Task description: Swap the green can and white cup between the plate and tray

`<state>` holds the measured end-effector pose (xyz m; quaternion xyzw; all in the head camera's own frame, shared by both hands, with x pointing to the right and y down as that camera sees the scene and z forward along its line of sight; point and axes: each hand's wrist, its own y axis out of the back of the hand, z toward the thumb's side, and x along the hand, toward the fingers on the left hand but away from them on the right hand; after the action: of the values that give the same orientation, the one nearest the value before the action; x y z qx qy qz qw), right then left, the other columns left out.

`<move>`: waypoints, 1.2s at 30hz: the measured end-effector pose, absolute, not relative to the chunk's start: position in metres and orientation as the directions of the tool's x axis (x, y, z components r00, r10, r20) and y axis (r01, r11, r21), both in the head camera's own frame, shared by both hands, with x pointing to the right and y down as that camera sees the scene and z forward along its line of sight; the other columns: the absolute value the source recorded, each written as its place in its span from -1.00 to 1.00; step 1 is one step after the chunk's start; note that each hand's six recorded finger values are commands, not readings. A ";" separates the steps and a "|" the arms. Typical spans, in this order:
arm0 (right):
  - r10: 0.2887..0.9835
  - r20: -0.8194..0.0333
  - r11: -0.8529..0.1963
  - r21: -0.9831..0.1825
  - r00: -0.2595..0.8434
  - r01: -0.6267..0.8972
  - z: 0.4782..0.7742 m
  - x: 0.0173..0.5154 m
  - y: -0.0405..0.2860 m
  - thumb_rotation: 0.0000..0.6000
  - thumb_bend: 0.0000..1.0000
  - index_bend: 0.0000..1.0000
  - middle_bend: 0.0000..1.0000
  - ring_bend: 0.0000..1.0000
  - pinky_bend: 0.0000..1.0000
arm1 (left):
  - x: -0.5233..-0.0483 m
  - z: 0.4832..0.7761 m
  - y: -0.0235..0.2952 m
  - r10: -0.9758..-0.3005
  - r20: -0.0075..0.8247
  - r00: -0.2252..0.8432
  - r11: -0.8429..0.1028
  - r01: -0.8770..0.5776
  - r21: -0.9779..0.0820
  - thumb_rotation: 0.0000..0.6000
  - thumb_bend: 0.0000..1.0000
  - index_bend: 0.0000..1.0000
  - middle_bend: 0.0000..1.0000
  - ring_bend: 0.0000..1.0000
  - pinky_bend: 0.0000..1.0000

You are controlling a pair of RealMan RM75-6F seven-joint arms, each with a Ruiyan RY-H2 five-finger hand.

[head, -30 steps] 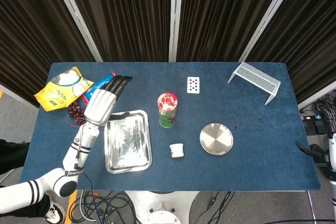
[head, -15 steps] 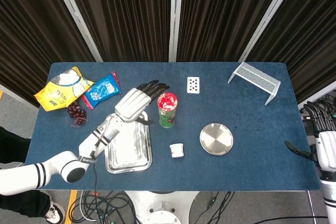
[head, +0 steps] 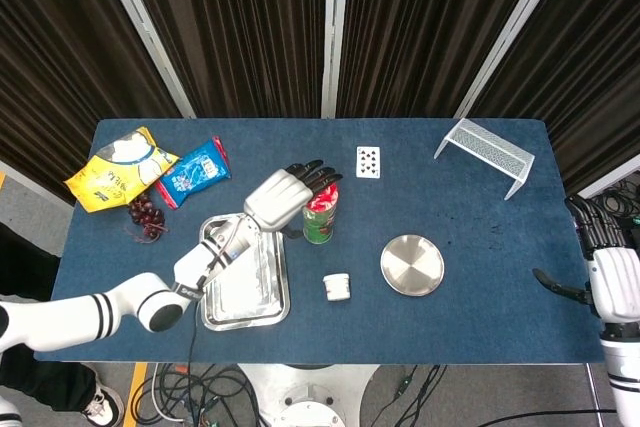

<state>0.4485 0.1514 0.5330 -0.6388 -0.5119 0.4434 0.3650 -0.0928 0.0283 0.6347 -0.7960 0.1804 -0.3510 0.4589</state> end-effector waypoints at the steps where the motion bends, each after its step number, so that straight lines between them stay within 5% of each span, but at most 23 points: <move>1: 0.978 -0.193 -0.209 -0.921 0.080 0.329 0.533 0.449 0.151 1.00 -0.89 -1.00 -0.95 -1.00 -0.83 | -0.091 0.637 0.026 -0.610 0.400 0.684 -0.515 0.042 -0.856 1.00 -1.00 -0.88 -0.87 -0.95 -0.56; 5: 0.977 -0.199 -0.212 -0.920 0.072 0.331 0.536 0.453 0.152 1.00 -0.89 -1.00 -0.95 -1.00 -0.83 | -0.088 0.644 0.021 -0.607 0.423 0.672 -0.528 0.056 -0.847 1.00 -0.99 -0.80 -0.79 -0.92 -0.48; 16: 0.978 -0.201 -0.211 -0.918 0.063 0.335 0.539 0.456 0.151 1.00 -0.89 -1.00 -0.95 -1.00 -0.83 | -0.080 0.643 0.018 -0.625 0.399 0.671 -0.504 0.043 -0.863 1.00 -0.73 -0.16 -0.25 -0.35 0.23; 29: 0.978 -0.199 -0.206 -0.919 0.057 0.337 0.538 0.458 0.150 1.00 -0.89 -1.00 -0.95 -1.00 -0.83 | -0.091 0.616 0.008 -0.666 0.346 0.661 -0.447 0.018 -0.894 1.00 -0.69 -0.10 -0.13 -0.23 0.36; 36: 0.977 -0.205 -0.211 -0.915 0.055 0.343 0.541 0.457 0.149 1.00 -0.89 -1.00 -0.95 -1.00 -0.83 | -0.124 0.592 0.007 -0.686 0.391 0.613 -0.451 0.063 -0.890 1.00 -0.69 -0.11 -0.13 -0.23 0.35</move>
<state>0.4572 0.1489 0.5408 -0.6351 -0.5197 0.4497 0.3525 -0.1245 0.0071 0.5924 -0.7579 0.2057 -0.3889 0.4817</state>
